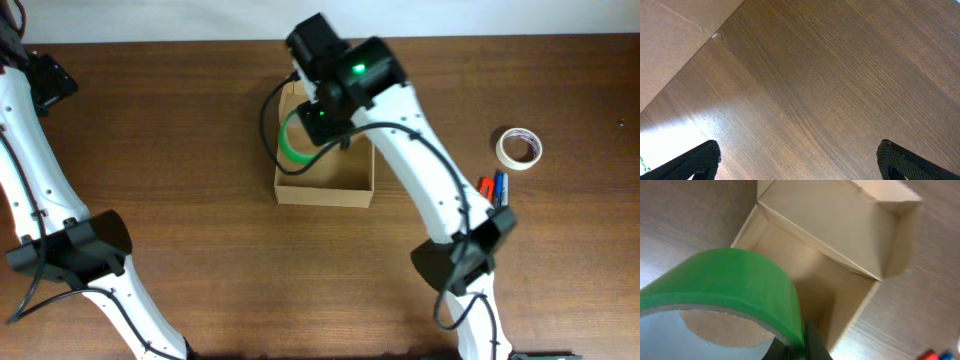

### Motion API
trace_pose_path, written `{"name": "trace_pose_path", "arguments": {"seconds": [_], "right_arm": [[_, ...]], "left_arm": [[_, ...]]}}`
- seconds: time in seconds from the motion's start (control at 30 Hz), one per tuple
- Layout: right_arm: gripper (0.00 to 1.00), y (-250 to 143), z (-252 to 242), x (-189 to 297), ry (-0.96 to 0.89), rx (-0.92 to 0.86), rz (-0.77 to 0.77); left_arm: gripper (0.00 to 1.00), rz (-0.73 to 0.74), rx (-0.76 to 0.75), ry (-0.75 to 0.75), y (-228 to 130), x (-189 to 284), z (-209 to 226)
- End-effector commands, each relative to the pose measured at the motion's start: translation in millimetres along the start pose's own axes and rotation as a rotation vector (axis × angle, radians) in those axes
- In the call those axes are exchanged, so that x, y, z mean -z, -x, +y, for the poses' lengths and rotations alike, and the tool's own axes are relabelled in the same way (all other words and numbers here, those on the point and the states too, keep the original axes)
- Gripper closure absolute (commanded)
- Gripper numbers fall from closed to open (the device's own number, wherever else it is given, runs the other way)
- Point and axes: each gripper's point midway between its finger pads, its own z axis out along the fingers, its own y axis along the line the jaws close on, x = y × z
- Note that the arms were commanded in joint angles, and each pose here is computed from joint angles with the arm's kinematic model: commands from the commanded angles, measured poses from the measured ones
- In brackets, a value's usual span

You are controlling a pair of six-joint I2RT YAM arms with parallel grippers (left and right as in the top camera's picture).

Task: Pack container
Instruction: 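Carry the green tape roll into the box and release it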

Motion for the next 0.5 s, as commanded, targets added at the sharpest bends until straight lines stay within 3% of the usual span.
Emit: {"name": "trace_pose_path", "arguments": {"seconds": [0.0, 0.47], "right_arm": [[0.97, -5, -6, -35, -0.036, 0.002, 0.068], [0.97, -19, -4, -118, -0.047, 0.008, 0.207]], "left_arm": [[0.0, -0.018, 0.027, -0.011, 2, 10, 5], [0.0, -0.018, 0.027, -0.012, 2, 10, 5]]}}
